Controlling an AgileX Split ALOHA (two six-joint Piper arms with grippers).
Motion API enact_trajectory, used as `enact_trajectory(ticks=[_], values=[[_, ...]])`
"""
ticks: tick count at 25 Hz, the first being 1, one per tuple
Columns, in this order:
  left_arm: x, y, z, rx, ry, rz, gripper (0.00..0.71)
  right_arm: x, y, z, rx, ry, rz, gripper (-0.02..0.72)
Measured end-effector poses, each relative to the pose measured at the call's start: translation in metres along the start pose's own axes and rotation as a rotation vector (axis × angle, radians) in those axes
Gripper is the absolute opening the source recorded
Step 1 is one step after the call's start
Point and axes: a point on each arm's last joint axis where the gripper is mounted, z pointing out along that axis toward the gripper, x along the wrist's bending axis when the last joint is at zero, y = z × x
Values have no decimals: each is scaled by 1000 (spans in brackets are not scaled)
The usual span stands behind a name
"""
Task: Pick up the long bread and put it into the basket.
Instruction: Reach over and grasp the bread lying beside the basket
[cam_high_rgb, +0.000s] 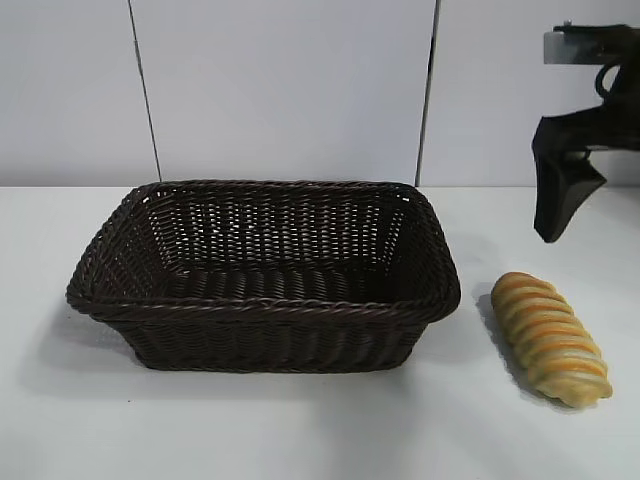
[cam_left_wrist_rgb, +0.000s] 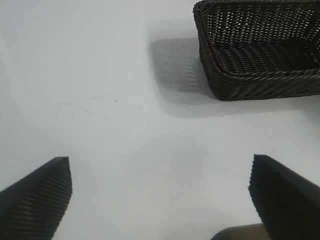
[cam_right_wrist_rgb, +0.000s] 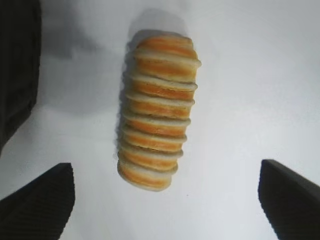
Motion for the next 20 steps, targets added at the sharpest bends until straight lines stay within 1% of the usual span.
enact_trajectory(ticks=[7,8,10,12,14,15,16,17,20], values=[[0,0,0,0,0,0,695,0,-4,37,31,7,26,687],[0,0,0,0,0,0,695,0,-5,42,38,7,34,654],[0,0,0,0,0,0,695,0,-6,50,50,6,54,524],[0,0,0,0,0,0,695,0,-6,56,54,7,88,332],[0,0,0,0,1,1,695,1,-6,58,57,6,113,178],[0,0,0,0,1,1,695,0,-6,58,57,4,124,117],[0,0,0,0,1,1,695,0,-6,58,57,4,132,83],[0,0,0,0,1,1,695,0,-7,58,59,3,135,67],[0,0,0,0,1,1,695,0,-4,56,76,1,140,60]])
